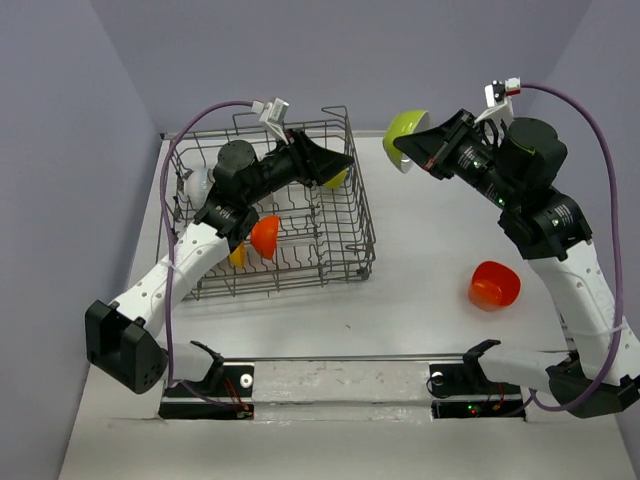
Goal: Load the bowls into the dish rack
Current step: Pass from the right arm to the left
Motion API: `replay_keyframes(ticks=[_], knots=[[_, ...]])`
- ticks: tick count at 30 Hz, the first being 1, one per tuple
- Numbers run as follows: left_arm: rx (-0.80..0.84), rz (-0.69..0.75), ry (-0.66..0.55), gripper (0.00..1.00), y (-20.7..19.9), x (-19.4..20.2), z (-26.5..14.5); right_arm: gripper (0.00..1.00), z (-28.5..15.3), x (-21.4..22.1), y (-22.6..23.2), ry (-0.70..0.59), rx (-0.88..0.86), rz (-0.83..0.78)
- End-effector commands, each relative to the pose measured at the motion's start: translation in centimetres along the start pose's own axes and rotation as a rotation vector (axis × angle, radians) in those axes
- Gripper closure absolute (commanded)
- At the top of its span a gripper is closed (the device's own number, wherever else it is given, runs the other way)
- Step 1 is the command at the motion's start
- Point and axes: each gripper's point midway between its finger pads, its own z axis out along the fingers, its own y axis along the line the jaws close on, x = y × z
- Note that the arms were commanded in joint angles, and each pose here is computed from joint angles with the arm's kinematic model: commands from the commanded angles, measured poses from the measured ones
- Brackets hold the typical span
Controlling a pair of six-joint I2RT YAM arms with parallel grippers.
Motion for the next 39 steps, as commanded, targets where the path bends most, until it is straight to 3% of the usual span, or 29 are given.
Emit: replay_keyframes(ticks=[1, 7, 12, 17, 23, 28, 39], knots=[[0.186, -0.053, -0.021, 0.50, -3.9, -1.2, -0.4, 0.99, -2.3, -3.2, 8.6, -0.088, -0.388, 0.027], [0.317, -0.168, -0.028, 0.48, -5.3, -2.2, -1.8, 0.99, -6.0, -4.7, 13.0, -0.147, -0.603, 0.008], [0.569, -0.273, -0.057, 0.48, -7.6, -2.5, -4.1, 0.99, -9.0, -5.3, 15.4, -0.196, -0.775, 0.019], [0.775, -0.365, -0.082, 0.49, -9.2, -2.8, -6.0, 0.99, -9.4, -5.2, 15.6, -0.222, -0.872, 0.082], [0.777, -0.343, -0.079, 0.48, -10.3, -3.2, -5.6, 0.99, -8.5, -4.2, 15.7, -0.176, -0.938, 0.069], [0.799, -0.349, -0.074, 0.47, -10.9, -3.8, -5.6, 0.99, -10.3, -3.2, 16.6, -0.151, -1.088, 0.060], [1.068, -0.428, -0.105, 0.47, -14.5, -5.6, -9.4, 0.99, -13.2, -1.7, 16.8, -0.106, -1.379, 0.083]])
